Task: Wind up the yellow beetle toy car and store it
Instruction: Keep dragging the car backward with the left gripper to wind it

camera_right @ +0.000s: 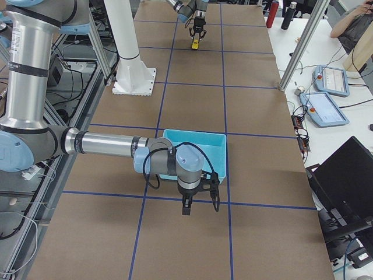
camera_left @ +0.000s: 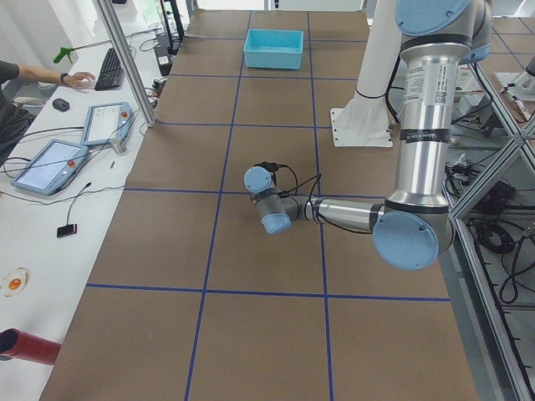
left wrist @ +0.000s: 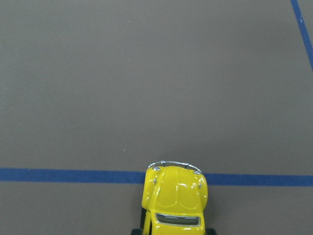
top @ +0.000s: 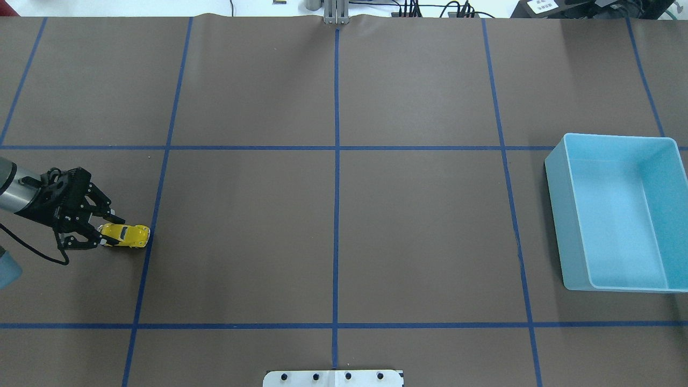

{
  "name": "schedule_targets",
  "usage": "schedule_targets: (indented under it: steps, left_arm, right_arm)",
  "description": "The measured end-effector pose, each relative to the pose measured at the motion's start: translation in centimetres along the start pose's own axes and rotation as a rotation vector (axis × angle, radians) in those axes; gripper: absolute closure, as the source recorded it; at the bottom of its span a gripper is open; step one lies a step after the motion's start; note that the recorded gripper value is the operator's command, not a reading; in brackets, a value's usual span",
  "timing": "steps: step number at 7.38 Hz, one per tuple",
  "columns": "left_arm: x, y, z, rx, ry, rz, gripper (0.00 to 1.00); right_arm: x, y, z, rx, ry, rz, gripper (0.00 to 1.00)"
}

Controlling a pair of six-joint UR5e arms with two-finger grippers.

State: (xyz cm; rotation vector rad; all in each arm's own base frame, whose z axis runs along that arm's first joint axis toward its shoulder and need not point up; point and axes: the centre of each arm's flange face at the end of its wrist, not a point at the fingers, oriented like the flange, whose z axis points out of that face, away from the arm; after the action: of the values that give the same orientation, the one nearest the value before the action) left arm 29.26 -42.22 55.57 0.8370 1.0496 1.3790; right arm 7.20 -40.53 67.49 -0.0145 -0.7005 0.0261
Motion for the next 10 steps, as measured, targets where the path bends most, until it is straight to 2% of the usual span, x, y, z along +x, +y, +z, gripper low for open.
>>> schedule_targets:
  steps: [10]
  left_arm:
    - [0.0, 6.1, -2.3, 0.048, -0.016, 0.002, 1.00]
  right_arm:
    - [-0.2, -0.1, -0.2, 0.005, 0.001, -0.007, 0.00]
